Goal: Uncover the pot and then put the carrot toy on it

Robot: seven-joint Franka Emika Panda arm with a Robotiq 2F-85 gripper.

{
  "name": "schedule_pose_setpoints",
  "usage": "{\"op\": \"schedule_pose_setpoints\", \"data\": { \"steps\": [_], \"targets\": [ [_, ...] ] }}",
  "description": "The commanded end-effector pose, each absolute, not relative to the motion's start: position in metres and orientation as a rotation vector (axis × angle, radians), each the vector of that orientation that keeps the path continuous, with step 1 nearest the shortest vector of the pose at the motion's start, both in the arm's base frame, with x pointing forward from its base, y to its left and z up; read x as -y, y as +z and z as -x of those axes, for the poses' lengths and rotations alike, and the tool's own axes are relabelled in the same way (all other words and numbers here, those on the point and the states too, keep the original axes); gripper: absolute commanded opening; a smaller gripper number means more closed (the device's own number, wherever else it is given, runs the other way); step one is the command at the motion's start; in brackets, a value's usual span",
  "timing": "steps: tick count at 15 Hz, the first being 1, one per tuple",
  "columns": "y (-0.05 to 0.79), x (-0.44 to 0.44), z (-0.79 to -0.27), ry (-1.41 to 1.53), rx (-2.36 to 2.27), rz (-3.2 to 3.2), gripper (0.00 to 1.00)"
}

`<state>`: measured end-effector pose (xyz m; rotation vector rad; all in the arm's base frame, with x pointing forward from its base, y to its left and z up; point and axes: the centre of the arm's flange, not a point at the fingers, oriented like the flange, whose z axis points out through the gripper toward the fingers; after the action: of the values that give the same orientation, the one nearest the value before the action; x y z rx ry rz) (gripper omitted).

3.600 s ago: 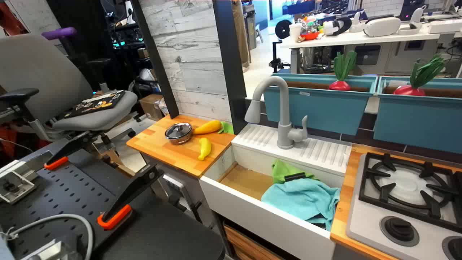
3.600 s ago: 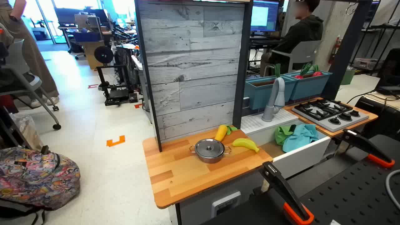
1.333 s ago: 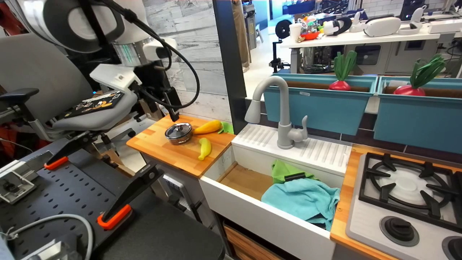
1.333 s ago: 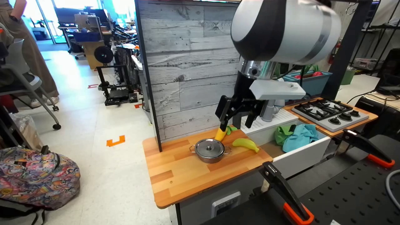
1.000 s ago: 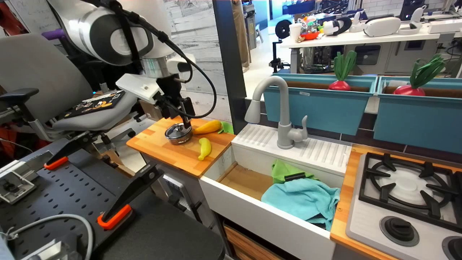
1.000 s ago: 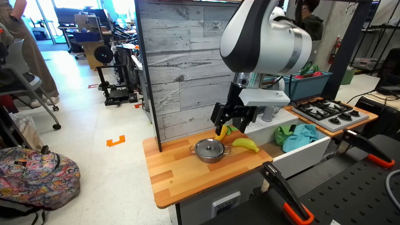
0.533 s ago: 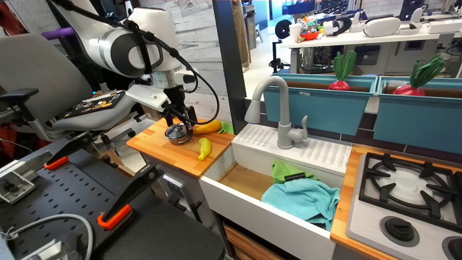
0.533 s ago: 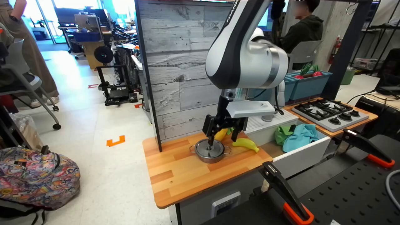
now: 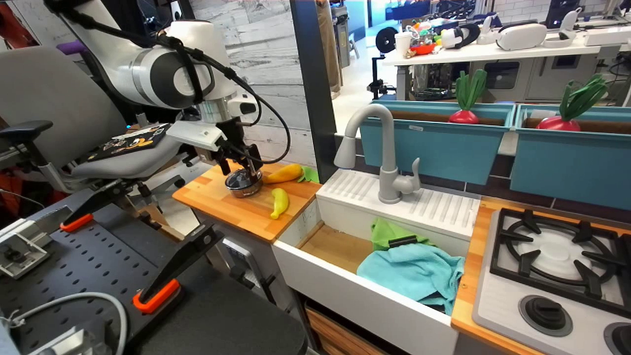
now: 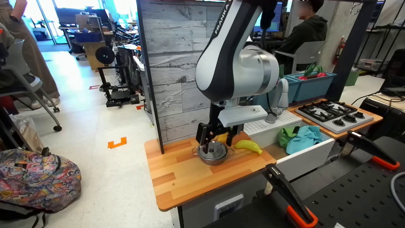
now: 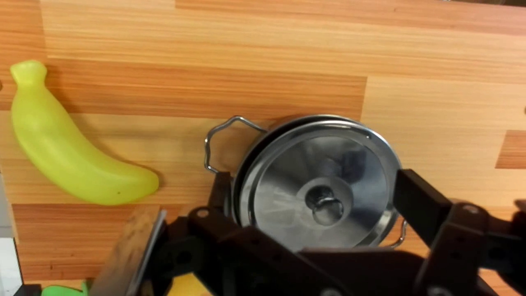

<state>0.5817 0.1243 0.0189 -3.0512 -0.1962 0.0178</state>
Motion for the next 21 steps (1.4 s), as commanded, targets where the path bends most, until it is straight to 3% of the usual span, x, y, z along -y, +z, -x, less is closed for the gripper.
{"op": "schedule_pose_setpoints", "data": {
  "steps": [1, 12, 13, 15, 21],
  "targets": [
    [0.02, -0.132, -0.586, 0.026, 0.228, 3.086, 1.0],
    [0.019, -0.134, -0.594, 0.008, 0.262, 3.096, 1.0],
    [0.019, -0.134, -0.595, 0.008, 0.261, 3.095, 0.77],
    [0.019, -0.134, -0.597, 0.005, 0.262, 3.095, 0.65],
    [0.02, -0.132, -0.6, 0.006, 0.258, 3.097, 0.07]
  ]
}}
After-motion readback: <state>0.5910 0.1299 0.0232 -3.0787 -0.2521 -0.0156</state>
